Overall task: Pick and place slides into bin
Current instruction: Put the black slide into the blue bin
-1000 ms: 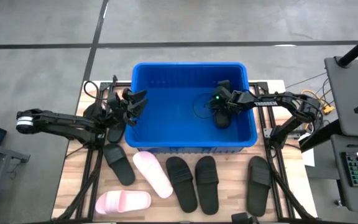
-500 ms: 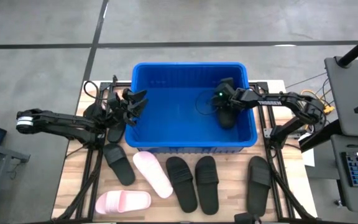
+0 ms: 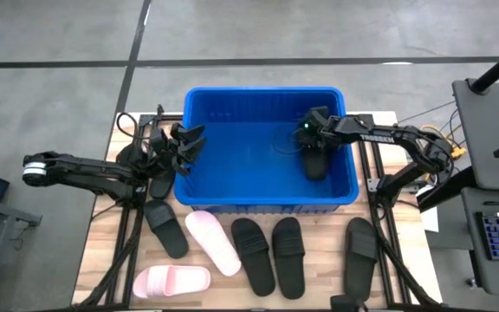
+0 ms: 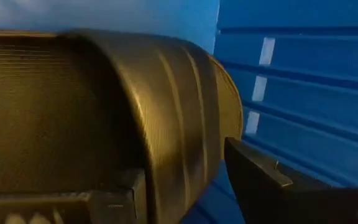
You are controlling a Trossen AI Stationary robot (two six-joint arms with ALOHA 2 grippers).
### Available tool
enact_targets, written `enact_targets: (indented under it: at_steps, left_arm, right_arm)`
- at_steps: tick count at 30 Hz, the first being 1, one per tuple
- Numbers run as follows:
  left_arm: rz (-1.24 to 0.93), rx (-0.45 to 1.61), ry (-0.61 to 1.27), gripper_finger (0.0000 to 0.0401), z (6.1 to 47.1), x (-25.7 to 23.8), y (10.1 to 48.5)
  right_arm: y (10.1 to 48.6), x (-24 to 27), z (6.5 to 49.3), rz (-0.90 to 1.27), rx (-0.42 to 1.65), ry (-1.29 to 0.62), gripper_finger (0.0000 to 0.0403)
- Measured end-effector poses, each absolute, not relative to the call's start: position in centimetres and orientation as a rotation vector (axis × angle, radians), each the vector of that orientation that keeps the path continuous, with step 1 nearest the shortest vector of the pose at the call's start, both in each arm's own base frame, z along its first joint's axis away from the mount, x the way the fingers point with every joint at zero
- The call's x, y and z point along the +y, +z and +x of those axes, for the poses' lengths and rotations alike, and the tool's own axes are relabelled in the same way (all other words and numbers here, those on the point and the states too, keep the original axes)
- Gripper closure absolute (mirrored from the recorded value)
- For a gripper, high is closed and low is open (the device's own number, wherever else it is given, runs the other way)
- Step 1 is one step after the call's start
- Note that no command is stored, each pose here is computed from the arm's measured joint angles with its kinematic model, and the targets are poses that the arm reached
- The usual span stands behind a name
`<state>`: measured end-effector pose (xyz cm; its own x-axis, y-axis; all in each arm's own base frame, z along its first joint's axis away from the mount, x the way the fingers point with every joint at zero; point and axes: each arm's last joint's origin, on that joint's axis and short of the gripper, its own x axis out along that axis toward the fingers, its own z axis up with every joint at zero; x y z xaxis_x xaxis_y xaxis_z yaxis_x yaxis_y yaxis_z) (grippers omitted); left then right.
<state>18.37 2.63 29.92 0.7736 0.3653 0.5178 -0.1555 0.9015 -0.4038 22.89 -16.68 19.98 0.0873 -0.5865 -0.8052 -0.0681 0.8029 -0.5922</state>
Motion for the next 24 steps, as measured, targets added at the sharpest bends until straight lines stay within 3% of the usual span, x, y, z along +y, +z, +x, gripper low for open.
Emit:
enact_targets:
  at_steps: [18,24]
  left_arm:
    - [-0.353,-0.627,0.289,0.0155,18.4,2.6,29.9]
    - [-0.354,-0.627,0.289,0.0155,18.4,2.6,29.9]
  right_arm:
    - [23.7,-18.2,23.5,-0.445,1.361,-0.499,0.0234]
    - [23.1,-17.7,23.3,-0.378,1.342,-0.383,0.0234]
